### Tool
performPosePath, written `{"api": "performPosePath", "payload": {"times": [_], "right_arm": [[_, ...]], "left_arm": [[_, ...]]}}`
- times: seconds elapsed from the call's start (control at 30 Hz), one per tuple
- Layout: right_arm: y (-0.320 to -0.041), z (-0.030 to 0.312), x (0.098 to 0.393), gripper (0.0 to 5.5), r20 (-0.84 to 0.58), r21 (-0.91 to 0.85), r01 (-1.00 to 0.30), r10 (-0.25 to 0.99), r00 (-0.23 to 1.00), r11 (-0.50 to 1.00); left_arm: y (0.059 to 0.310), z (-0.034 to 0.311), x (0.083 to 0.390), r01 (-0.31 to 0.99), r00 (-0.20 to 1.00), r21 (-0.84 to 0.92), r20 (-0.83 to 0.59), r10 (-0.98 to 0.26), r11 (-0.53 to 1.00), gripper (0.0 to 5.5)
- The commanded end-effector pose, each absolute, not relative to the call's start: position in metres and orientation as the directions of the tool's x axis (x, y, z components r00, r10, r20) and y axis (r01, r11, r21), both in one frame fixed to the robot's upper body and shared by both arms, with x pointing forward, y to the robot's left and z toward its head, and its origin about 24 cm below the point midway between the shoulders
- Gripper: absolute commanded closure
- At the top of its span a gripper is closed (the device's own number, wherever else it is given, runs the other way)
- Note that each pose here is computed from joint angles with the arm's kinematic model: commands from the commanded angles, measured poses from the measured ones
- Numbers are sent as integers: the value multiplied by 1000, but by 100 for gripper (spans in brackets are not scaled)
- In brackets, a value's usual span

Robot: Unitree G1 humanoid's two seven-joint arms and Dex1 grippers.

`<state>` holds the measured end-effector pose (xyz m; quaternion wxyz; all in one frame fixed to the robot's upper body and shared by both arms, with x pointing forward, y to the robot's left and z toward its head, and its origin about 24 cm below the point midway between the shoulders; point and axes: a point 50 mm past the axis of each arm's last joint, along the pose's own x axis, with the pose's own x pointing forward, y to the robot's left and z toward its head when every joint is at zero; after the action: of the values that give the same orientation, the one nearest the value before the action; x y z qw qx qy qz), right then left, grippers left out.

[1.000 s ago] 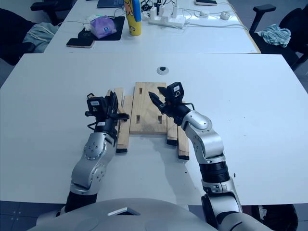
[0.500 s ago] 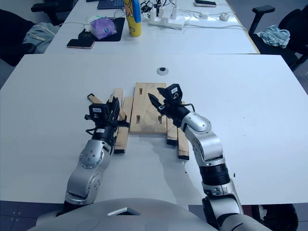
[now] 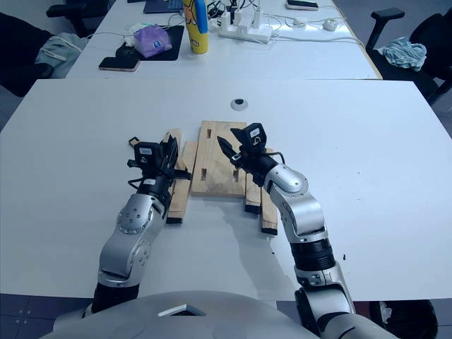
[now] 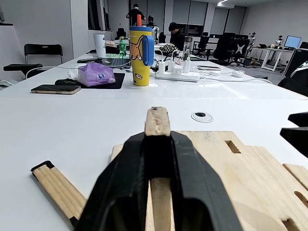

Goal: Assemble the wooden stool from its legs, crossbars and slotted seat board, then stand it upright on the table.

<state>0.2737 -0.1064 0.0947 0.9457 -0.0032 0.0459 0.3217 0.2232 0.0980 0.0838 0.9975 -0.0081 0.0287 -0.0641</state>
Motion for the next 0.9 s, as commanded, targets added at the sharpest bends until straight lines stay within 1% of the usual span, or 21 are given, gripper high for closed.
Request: {"api": "performPosePath", "payload": {"times": [0.03,0.23,0.4,0.47,0.73,0.8,0.9], "right_arm": [[-105,97,274,338,-85,-3,-614,612,787,789],[-104,96,273,338,-88,-29,-620,615,783,784],[-102,95,271,338,-86,-50,-625,620,780,779],[-102,95,270,338,-86,-50,-620,615,784,783],[-102,92,270,338,-90,-35,-606,602,794,794],[-102,91,270,338,-92,-32,-604,600,795,796],[-102,91,271,338,-94,-33,-606,602,793,795]], "left_arm": [[107,22,196,107,918,41,-387,-83,993,505],[109,20,197,146,916,75,-388,-106,986,505],[98,19,195,211,905,95,-396,-158,973,505],[97,18,198,225,901,101,-399,-168,969,505],[117,18,205,180,905,32,-398,-152,983,505],[119,20,207,183,909,27,-386,-158,983,505],[116,18,201,194,902,9,-394,-175,981,505]]}}
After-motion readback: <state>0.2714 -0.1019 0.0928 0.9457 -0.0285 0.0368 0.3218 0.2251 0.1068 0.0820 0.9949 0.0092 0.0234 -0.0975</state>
